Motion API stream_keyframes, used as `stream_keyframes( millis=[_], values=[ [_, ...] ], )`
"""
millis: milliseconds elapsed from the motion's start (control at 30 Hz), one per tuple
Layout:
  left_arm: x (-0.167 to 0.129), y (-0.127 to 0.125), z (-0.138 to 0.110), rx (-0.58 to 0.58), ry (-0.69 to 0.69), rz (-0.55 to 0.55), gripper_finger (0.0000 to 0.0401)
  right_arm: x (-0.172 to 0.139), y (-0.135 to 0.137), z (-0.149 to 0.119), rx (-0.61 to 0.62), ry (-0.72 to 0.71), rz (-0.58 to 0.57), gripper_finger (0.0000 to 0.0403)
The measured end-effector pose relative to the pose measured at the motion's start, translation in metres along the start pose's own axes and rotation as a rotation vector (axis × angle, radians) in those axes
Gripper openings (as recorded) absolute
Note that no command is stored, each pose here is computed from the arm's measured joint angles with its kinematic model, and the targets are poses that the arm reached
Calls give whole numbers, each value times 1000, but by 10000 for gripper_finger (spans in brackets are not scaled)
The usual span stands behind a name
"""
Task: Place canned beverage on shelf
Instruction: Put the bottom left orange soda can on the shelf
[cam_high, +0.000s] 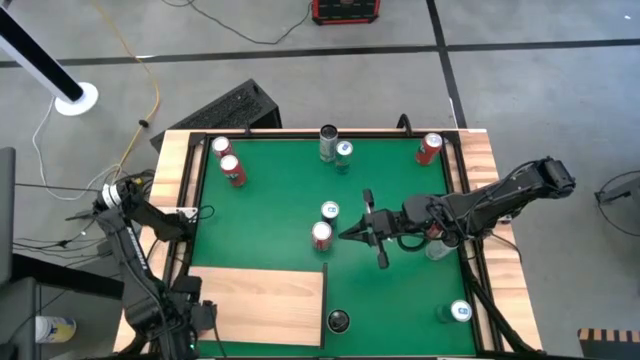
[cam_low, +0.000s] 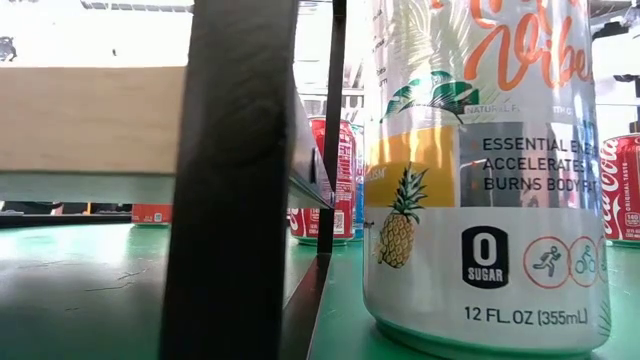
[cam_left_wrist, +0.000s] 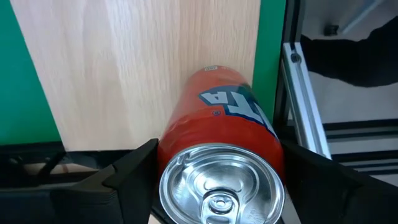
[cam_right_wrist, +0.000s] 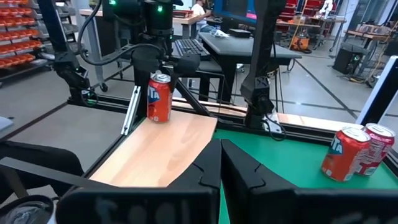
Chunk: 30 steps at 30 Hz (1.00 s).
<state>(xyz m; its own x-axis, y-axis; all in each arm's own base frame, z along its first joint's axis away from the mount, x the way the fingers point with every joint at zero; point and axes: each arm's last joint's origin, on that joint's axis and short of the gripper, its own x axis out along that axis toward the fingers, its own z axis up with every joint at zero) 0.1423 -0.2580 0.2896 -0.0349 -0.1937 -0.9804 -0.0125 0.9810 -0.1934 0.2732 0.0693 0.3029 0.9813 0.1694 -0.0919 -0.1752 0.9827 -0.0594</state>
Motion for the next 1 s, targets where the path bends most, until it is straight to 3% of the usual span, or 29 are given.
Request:
stream_keyframes(
  millis=[433,733,1000],
  values=[
    [0,1,2,-15,-16,10,274,0,1,0,0,0,6,33],
    [2,0,2,-17,-4,-8,326,0,1,-1,-10,9,6,25],
    [1,3,7,-43,38,-32,330,0,1,-2,-11,24,7,30]
  ],
)
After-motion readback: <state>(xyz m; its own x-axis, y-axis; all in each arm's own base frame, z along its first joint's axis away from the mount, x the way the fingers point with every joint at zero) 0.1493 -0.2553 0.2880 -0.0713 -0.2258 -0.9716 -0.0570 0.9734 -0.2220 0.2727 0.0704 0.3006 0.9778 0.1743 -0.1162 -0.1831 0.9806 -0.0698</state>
